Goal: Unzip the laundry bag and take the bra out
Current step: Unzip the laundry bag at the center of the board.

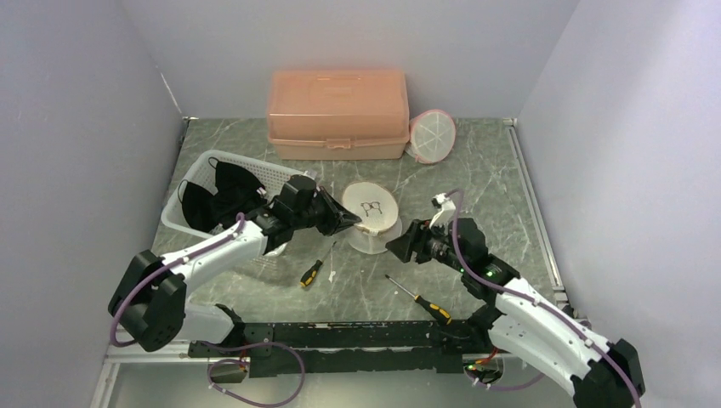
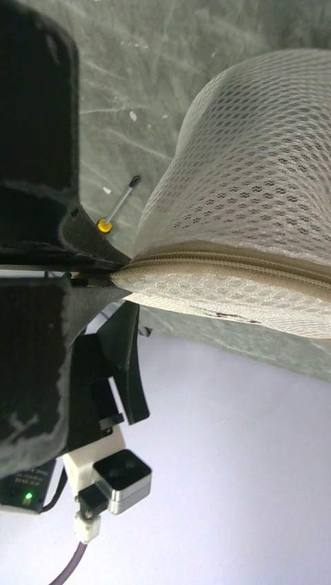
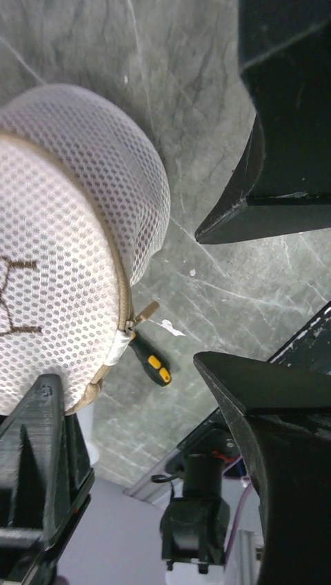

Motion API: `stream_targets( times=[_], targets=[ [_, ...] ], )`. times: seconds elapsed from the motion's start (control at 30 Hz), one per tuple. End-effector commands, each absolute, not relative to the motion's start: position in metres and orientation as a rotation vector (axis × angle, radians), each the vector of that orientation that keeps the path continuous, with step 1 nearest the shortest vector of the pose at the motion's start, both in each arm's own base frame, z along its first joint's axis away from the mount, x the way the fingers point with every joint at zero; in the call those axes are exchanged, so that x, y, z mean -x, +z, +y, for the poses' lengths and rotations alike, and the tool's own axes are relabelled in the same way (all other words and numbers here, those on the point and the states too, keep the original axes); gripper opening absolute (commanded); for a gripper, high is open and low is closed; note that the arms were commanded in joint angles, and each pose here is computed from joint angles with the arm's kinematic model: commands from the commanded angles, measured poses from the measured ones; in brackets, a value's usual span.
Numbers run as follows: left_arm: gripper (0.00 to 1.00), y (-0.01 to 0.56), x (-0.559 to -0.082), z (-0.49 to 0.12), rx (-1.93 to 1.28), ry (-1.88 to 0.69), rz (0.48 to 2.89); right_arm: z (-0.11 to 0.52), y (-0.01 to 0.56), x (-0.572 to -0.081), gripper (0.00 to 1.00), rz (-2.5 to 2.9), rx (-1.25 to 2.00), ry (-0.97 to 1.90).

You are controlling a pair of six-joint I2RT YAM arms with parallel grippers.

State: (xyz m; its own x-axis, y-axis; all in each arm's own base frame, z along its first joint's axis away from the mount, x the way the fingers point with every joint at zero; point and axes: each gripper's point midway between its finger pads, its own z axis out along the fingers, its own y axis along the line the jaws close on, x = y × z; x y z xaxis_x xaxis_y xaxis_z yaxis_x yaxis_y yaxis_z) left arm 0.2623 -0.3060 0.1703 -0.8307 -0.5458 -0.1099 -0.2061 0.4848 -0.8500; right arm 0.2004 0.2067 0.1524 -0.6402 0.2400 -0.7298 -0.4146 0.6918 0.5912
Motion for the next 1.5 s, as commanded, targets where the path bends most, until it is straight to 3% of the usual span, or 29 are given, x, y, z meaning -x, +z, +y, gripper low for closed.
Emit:
stream_targets(
  times=[0.0,0.17,0.4,1.03,1.27,1.47],
  targets=[
    [0.03,0.191,-0.257,-0.323,0.649,-1.436,2.388,0.231,0.188,-0.208,0.6,1.906,0.244,1.031],
    [0.03,0.192,-0.256,-0.325,0.65,-1.461,2.388,0.239,0.183,-0.218,0.47,1.938,0.243,0.997],
    [0.03,0.192,-0.256,-0.324,0.656,-1.459,2.383,0.246,0.173,-0.221,0.45,1.969,0.252,0.976],
    [0.03,0.192,-0.256,-0.32,0.657,-1.443,2.371,0.254,0.166,-0.222,0.21,2.012,0.268,0.97],
    [0.03,0.194,-0.255,-0.318,0.634,-1.434,2.365,0.242,0.156,-0.222,0.0,2.043,0.267,0.888],
    [0.03,0.194,-0.252,-0.316,0.593,-1.415,2.372,0.225,0.137,-0.224,0.0,2.098,0.25,0.763]
  ],
)
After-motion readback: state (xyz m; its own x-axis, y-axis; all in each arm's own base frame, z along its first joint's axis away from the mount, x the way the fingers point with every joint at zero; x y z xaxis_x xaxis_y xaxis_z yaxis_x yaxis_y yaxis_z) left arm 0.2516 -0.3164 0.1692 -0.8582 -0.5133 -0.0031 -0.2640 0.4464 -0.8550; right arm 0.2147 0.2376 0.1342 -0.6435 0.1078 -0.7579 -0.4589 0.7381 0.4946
